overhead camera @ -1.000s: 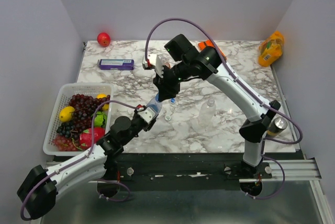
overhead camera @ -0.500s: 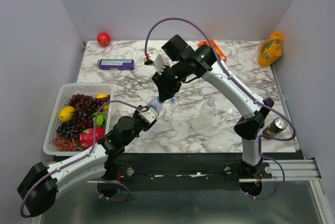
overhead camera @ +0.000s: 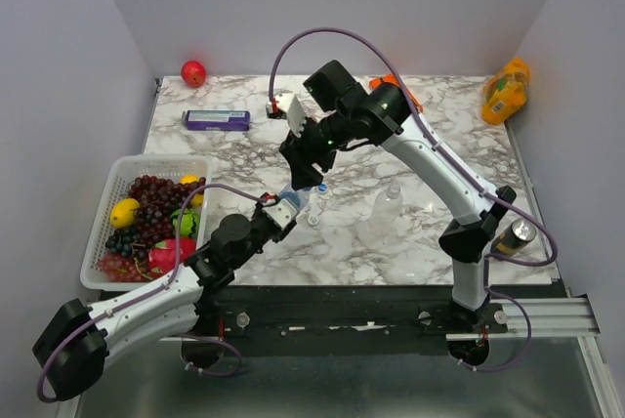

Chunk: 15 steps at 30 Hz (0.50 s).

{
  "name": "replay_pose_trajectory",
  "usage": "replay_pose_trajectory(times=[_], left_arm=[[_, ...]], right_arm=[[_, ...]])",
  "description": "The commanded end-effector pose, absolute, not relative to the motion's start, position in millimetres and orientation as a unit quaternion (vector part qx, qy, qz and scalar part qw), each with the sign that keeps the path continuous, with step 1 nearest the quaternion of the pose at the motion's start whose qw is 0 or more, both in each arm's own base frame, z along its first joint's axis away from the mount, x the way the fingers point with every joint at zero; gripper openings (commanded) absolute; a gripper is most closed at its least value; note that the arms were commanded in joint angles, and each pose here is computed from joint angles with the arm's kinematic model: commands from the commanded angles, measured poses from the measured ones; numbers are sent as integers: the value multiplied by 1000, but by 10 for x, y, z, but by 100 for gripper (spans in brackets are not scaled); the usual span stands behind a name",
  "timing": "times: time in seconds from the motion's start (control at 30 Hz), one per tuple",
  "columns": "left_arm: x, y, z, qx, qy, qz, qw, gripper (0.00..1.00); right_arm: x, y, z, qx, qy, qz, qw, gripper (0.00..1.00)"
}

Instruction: Screw on the bottle caps

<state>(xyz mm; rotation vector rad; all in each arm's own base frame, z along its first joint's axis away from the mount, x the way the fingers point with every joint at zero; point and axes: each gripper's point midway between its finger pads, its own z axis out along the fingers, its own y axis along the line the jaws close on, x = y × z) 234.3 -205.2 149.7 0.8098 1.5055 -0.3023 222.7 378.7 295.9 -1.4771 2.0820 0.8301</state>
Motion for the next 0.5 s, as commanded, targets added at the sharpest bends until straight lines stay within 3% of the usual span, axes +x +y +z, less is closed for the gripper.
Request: replay_pose_trajectory(times=[0.0,0.13,0.17,0.2,0.3,0.47], left_arm=[[2265,-2300,1721,354,645,-201,647,0],[2158,-2437,1768,374,642,-244,623,0],[2128,-2448,1749,381,643,-251,615,0],[2096,-2460,1779,391,635,-258,614,0],[2029,-2437,1784,429,617,-264,604,0],[1909,-2384,1663,494,598,-270,571,0]], right_arm=[[2134,3792,3485,-594,662,325,321,70],[2102,3693,3807,-654,556,300,417,75],[2073,3590,4086,-677,490,272,478,75],[2060,3566,3783,-699,484,261,457,75],[1876,3356,3752,-758,384,221,479,73],[1593,3161,3395,-825,282,208,444,72]])
